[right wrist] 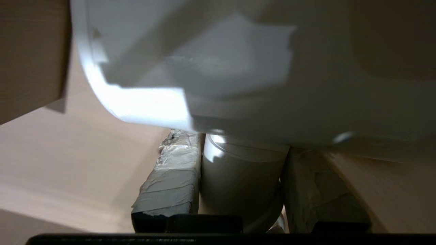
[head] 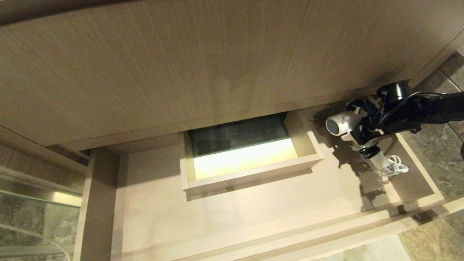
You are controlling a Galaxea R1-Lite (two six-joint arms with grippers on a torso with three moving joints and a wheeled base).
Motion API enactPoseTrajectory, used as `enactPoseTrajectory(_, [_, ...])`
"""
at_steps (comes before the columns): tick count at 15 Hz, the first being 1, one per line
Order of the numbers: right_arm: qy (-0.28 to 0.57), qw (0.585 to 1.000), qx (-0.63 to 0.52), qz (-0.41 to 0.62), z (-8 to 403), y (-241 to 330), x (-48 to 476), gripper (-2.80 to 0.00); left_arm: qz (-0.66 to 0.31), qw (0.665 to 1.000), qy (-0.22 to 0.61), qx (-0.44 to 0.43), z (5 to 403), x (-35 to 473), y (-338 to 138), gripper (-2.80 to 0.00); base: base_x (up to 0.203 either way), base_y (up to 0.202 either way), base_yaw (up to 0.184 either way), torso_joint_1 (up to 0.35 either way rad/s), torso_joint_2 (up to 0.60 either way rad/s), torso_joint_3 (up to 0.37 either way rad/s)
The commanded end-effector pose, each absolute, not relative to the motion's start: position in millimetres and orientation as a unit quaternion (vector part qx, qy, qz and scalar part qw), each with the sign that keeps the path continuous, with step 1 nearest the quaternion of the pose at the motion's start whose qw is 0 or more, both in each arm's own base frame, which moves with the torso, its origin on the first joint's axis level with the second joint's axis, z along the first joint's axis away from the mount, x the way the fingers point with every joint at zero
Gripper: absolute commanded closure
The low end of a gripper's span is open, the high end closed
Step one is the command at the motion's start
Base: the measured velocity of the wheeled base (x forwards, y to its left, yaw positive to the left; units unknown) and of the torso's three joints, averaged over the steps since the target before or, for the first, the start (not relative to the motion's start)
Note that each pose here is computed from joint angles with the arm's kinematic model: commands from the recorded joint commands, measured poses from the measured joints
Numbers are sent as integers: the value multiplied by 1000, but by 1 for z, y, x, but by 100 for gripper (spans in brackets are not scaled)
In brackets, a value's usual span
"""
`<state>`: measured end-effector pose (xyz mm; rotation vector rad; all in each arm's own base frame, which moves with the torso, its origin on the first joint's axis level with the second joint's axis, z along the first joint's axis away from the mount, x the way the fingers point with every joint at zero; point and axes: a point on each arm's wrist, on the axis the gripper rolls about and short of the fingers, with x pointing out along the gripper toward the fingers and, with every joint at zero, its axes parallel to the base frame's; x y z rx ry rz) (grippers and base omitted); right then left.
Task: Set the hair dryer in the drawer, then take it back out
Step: Take the hairdryer out, then place it on the countertop
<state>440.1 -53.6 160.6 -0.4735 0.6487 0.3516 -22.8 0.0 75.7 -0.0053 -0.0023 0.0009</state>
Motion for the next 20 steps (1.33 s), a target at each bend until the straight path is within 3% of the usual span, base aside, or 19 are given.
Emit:
enactPoseTrajectory(1, [298, 910, -236, 166, 186, -51, 419, 0, 1, 1000, -2, -3, 76, -23, 0, 0, 0, 0, 0, 0, 0, 0])
enactPoseTrajectory(10, [370, 861, -275, 215, 229, -47, 325, 0, 1, 1000, -1, -3, 76, -23, 0, 0, 0, 0, 0, 0, 0, 0])
enactPoseTrajectory(20, [295, 883, -328, 160, 299, -43, 217, 0, 0, 1000, -1, -3, 76, -23, 0, 0, 0, 0, 0, 0, 0, 0])
